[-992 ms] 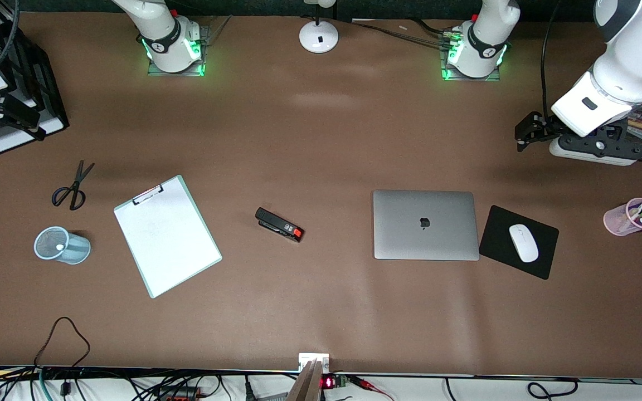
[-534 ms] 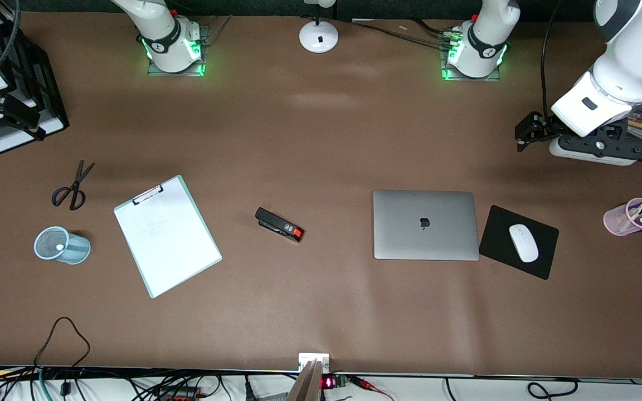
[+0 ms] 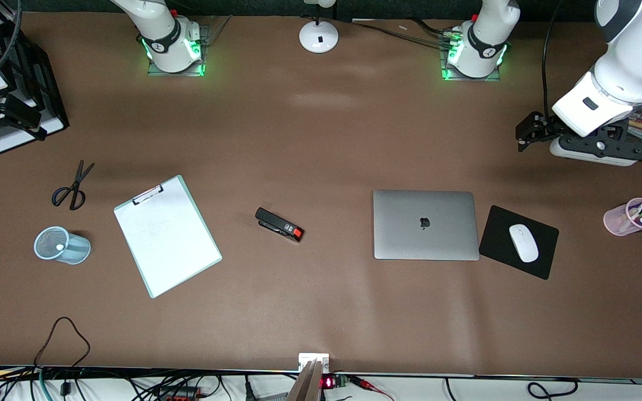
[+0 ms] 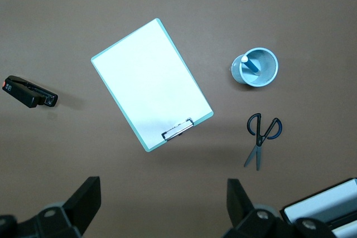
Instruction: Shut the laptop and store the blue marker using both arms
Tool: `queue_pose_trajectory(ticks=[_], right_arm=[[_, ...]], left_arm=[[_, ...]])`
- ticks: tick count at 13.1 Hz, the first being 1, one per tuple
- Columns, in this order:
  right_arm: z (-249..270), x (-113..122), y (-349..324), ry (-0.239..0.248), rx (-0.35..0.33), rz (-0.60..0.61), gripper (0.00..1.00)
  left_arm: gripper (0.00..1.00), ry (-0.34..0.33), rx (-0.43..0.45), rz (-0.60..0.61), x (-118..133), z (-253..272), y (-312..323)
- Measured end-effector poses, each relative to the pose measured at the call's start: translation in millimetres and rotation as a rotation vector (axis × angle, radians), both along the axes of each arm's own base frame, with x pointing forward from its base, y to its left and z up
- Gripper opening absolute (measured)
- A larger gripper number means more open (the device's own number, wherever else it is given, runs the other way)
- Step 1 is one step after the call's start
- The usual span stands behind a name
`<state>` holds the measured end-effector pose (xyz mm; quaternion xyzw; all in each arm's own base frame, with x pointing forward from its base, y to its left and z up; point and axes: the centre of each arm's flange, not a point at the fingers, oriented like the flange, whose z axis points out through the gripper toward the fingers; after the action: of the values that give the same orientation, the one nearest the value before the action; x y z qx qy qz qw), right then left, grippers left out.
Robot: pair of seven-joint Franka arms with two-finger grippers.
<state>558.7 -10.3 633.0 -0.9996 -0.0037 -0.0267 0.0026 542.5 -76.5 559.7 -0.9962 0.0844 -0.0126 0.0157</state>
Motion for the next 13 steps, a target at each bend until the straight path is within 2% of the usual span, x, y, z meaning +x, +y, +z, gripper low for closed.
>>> queue_pose_trajectory(ticks=[10, 13], right_arm=[[-4.6, 1.9, 0.8, 0.009, -0.003, 0.019, 1.00], [-7.8, -1.3, 2.4, 0.041, -0.002, 0.022, 1.00]], left_arm=[[1.00, -0.006, -0.003, -0.002, 9.5, -3.4, 0.5], [1.00, -0.008, -0.004, -0.002, 9.8, -2.4, 0.7]])
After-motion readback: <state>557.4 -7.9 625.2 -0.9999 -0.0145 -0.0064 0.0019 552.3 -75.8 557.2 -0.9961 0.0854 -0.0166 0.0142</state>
